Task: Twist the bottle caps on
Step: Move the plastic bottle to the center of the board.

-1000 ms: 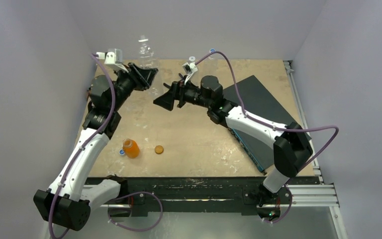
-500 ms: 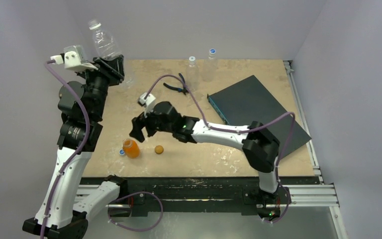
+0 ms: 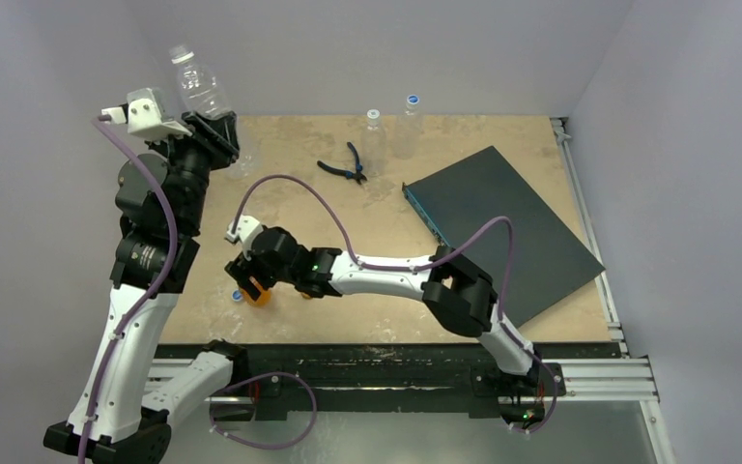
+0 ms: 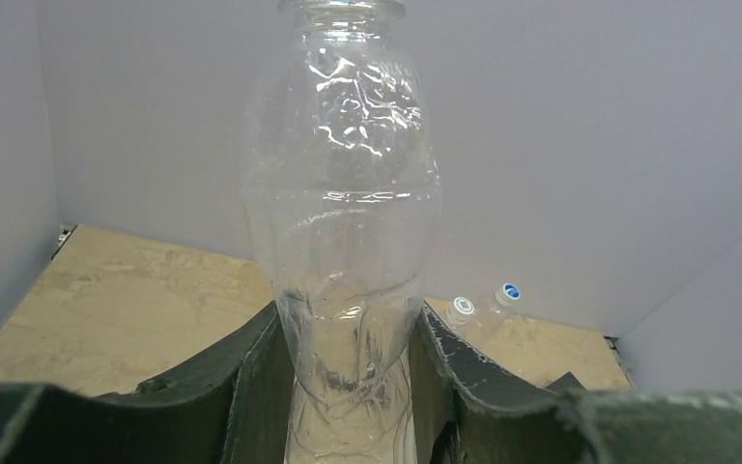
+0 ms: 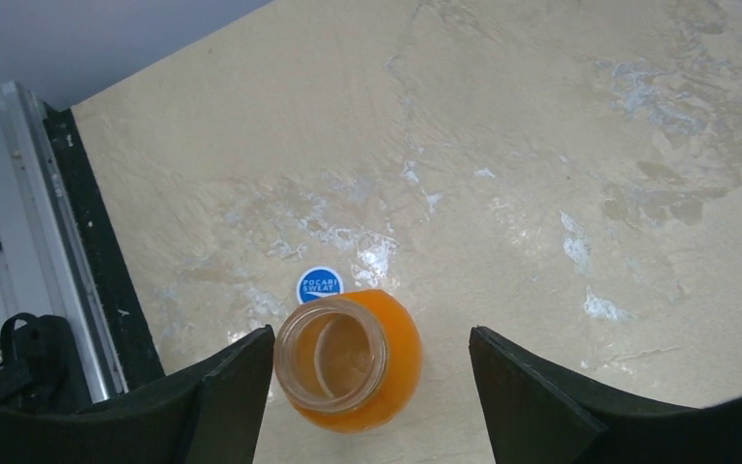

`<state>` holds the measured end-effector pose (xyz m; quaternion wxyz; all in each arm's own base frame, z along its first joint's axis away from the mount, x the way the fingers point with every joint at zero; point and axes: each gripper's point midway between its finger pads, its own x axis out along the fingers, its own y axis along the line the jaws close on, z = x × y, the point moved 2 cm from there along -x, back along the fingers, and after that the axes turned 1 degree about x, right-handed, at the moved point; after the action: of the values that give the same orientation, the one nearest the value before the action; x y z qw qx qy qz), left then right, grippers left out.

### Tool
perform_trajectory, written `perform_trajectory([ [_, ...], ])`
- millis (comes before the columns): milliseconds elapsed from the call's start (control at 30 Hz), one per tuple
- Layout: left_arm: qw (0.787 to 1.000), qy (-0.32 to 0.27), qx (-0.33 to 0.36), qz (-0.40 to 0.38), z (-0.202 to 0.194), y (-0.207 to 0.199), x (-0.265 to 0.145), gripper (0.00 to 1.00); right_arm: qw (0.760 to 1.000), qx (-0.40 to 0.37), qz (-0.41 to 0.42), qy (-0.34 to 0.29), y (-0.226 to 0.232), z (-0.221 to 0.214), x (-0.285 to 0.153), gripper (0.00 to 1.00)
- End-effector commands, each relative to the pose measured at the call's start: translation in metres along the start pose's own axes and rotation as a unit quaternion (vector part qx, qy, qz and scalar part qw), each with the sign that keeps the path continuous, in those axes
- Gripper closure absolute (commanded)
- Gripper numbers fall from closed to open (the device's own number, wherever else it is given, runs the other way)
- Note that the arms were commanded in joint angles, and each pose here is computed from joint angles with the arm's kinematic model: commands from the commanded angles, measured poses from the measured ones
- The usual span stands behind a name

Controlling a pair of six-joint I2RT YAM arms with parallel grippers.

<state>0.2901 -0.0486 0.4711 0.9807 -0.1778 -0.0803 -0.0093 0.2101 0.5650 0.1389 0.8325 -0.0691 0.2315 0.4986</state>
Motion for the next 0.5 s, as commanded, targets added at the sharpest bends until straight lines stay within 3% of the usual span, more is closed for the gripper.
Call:
perform_trajectory([
  [0, 1.0, -0.027, 0.006, -0.005, 0.024, -0.004, -0.003, 0.75, 0.999, -0.02, -0.038, -0.025, -0.01, 0.024, 0.003, 0.27],
  [200, 1.0, -0.02, 0.012, -0.002, 0.021, -0.002, -0.003, 0.75, 0.998, -0.032, -0.044, -0.024, -0.012, 0.023, 0.013, 0.65],
  [267, 1.0, -0.016, 0.013, 0.0, 0.018, -0.001, -0.003, 0.75, 0.997, -0.044, -0.059, -0.03, -0.019, 0.027, 0.016, 0.71],
  [467, 1.0, -0.01, 0.013, -0.001, 0.013, -0.001, -0.003, 0.75, 0.992, -0.036, -0.117, -0.041, -0.076, 0.039, 0.031, 0.73],
])
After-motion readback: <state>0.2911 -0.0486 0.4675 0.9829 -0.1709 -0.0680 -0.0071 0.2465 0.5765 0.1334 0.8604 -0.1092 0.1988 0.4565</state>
